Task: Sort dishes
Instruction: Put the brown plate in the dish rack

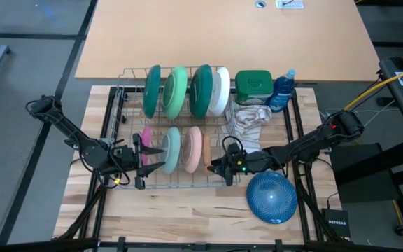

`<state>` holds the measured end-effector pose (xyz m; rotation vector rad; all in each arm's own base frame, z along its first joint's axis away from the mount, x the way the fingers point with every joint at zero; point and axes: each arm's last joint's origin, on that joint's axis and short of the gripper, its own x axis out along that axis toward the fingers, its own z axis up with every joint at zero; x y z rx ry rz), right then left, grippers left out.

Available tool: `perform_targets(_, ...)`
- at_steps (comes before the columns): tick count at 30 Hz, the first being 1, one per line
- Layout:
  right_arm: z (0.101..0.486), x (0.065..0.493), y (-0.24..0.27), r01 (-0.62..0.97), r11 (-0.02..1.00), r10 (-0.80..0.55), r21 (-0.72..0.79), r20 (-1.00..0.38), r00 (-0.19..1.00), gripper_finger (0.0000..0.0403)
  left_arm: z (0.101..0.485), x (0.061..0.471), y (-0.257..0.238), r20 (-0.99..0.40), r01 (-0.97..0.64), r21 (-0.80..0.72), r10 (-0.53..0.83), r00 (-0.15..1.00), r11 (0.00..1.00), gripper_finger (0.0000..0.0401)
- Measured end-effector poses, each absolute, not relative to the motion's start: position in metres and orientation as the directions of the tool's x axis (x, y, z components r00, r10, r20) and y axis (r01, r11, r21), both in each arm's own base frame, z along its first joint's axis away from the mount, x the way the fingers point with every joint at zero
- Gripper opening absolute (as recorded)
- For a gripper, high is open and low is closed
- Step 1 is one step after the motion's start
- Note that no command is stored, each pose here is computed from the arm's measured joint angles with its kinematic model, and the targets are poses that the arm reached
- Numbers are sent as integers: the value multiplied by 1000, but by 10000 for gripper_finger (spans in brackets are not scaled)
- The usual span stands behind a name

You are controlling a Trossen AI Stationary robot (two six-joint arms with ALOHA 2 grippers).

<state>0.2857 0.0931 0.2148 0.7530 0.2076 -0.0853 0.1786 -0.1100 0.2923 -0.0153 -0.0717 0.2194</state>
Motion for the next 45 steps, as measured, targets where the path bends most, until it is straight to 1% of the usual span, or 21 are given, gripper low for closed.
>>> perform_targets(2, 214, 285, 93, 160, 713, -3, 683, -225, 974, 170, 292, 179, -110, 69, -217, -23, 218, 973, 976, 184)
perform_targets(5, 210, 284, 94, 180, 688, 27, 703, -273, 962, 170, 292, 179, -110, 69, -216, -32, 218, 974, 976, 184)
perform_targets(8, 205, 283, 94, 201, 691, 54, 694, -327, 944, 170, 292, 178, -111, 66, -209, -74, 214, 975, 975, 184)
perform_targets(14, 203, 282, 95, 192, 692, 89, 696, -346, 934, 170, 292, 176, -114, 65, -190, -103, 197, 978, 976, 184)
perform_targets(19, 206, 280, 95, 227, 676, 97, 701, -390, 916, 170, 292, 176, -114, 66, -187, -108, 195, 979, 976, 184)
perform_targets(31, 231, 284, 96, 345, 720, 75, 602, -562, 824, 170, 292, 176, -114, 67, -188, -110, 196, 978, 976, 184)
perform_targets(35, 237, 283, 97, 378, 735, 84, 563, -629, 773, 170, 292, 176, -114, 67, -187, -110, 196, 978, 976, 184)
perform_targets(39, 245, 283, 97, 398, 743, 69, 538, -653, 754, 170, 292, 176, -114, 67, -188, -110, 196, 978, 976, 184)
perform_targets(45, 258, 280, 95, 446, 759, 39, 473, -718, 695, 170, 292, 176, -114, 66, -188, -110, 196, 978, 976, 184)
